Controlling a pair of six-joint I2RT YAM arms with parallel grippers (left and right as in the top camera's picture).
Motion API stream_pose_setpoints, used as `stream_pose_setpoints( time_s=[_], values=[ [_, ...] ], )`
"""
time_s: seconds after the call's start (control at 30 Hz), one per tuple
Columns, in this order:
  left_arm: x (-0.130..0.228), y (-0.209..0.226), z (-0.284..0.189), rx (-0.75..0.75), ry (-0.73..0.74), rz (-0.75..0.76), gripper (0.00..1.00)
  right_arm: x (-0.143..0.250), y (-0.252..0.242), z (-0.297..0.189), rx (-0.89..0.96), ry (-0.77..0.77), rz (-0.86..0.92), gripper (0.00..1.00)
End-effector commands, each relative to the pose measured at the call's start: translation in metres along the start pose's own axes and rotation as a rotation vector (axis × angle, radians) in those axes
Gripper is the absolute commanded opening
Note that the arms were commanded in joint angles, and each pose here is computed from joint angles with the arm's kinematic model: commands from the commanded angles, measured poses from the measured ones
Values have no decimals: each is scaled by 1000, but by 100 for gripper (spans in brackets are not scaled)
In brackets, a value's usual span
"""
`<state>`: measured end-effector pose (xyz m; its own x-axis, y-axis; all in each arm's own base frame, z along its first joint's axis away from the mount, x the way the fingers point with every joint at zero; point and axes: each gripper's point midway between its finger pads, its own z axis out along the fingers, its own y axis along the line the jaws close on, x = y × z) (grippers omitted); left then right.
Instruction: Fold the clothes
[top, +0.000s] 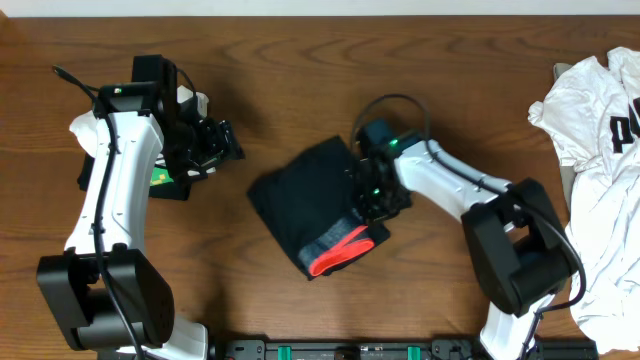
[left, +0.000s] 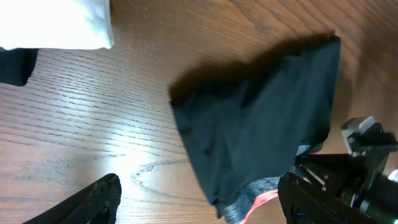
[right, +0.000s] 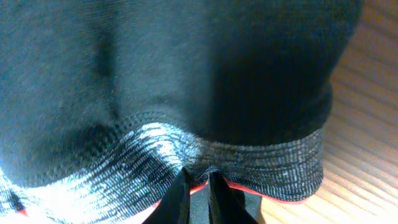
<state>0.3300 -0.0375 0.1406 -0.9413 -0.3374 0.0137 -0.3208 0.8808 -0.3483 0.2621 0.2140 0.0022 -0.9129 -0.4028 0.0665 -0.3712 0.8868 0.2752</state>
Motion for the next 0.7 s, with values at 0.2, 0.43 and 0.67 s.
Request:
stream_pose_setpoints(
  time_s=[0.2, 0.43, 0.67],
  values=[
    [0, 8, 3, -36, 8, -9, 83, -33, -8, -68, 197, -313, -3, 2],
    [-2, 11, 3, -56, -2, -8, 83, -70, 44, -63, -21, -435, -140, 1],
    [-8, 9, 3, -44, -26, -34, 83, -105, 81, -9, -178, -469, -256, 1]
  ],
)
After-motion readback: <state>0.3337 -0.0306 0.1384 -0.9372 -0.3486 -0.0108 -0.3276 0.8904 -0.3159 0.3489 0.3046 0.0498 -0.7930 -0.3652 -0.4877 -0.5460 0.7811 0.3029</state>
